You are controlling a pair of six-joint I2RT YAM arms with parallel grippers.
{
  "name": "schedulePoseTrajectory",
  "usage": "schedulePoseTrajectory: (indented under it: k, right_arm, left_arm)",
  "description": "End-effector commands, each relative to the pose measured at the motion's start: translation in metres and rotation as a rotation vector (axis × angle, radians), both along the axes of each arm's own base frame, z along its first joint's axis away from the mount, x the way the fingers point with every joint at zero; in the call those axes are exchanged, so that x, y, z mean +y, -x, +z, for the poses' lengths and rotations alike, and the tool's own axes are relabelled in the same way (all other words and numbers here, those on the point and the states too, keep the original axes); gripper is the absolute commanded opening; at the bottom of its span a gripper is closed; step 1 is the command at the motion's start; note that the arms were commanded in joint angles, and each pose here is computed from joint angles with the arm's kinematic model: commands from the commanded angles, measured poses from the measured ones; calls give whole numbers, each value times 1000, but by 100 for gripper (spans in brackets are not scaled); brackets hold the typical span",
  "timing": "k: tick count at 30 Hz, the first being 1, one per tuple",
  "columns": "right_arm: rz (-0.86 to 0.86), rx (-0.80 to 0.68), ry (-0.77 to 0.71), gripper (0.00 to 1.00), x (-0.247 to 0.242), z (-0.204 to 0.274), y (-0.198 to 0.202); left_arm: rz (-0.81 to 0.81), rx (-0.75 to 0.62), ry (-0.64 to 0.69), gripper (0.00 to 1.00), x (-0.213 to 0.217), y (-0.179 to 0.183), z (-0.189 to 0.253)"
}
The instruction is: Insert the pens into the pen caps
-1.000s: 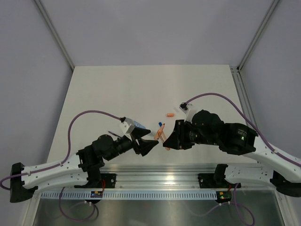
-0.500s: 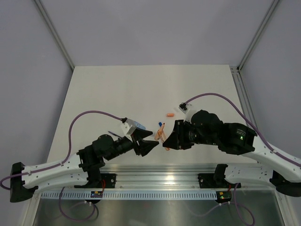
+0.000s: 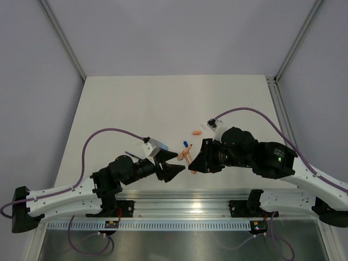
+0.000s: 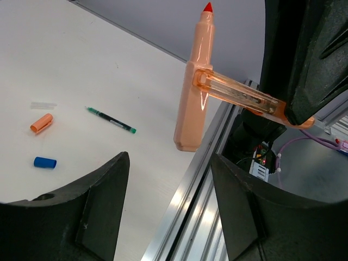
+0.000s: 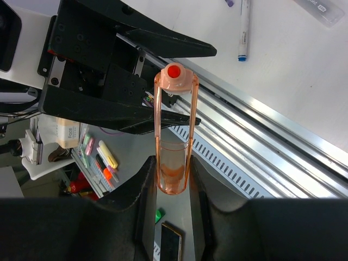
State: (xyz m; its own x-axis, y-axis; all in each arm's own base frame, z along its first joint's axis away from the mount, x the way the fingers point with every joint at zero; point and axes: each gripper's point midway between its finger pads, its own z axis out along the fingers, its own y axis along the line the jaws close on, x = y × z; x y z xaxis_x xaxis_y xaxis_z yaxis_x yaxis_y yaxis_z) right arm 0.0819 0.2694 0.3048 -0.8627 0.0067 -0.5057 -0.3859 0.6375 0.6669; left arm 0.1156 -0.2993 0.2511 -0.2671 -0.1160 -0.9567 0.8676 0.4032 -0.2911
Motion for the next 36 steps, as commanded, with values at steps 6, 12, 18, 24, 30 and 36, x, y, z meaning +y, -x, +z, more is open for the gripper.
schedulePoseTrajectory:
  k: [6,12,18,24,30,36]
  right_arm:
    - [32,13,-27,5,9,2,4]
    - [42,33,-22,5,13,-6,6]
    - [54,46,-29,5,18,-9,7]
    - [57,44,-36,5,19,-7,8]
    - [50,49,-14,5,16,-12,8]
    - [-3,0,31,5,2,-4,-2]
  left_arm:
    - [12,-70,98,65,-2,-4,41]
    - [-2,-72,118,63,-4,-1,46]
    - [-22,-71,107,47,-9,1,43]
    - [-28,-73,103,31,-9,1,42]
    - [-15,-75,110,0,-6,1,44]
    - [-16,-57,81,0,-5,1,34]
